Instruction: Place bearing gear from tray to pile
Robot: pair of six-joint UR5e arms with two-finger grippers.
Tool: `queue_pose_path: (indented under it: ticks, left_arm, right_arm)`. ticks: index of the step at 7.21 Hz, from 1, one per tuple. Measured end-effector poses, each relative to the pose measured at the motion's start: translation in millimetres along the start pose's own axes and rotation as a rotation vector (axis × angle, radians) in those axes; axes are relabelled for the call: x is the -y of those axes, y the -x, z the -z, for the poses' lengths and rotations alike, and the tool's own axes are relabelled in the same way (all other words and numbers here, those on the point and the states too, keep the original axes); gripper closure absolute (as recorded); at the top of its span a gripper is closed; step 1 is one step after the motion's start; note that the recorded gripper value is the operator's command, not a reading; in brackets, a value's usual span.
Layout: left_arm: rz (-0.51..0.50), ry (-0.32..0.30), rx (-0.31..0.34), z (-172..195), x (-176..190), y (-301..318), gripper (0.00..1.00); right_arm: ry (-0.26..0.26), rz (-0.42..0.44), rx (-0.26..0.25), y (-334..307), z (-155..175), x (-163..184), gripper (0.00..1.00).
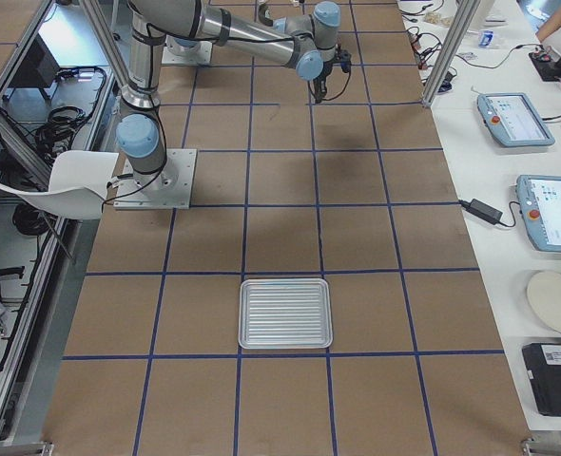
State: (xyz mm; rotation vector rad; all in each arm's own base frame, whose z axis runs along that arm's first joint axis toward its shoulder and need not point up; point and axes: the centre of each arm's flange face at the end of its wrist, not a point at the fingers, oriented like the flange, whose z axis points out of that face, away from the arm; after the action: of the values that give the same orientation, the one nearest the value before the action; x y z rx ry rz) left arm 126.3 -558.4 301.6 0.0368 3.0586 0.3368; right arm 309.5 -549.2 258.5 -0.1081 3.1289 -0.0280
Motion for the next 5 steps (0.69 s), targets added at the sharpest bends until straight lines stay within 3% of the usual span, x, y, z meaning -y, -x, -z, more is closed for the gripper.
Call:
queue_pose_path:
  ticks: [2, 3, 4, 5]
  left_arm:
    - [-0.011, -0.008, -0.015, -30.7, -13.4, 50.0, 1.0]
    - [-0.017, -0.027, -0.009, -50.8, -19.8, 65.8, 1.0]
    - [-0.015, -0.043, -0.003, -72.8, -27.5, 71.5, 1.0]
    - [-0.013, -0.047, -0.003, -89.9, -33.6, 70.4, 1.0]
  right_arm:
    - [-0.025, -0.09, 0.015, 47.2, -55.1, -28.8, 0.7]
    - [-0.04, -0.1, 0.024, 54.4, -70.5, -35.8, 0.45]
    - [-0.051, -0.099, 0.029, 56.9, -74.7, -37.5, 0.27]
    - [-0.061, -0.084, 0.035, 57.9, -73.2, -36.0, 0.18]
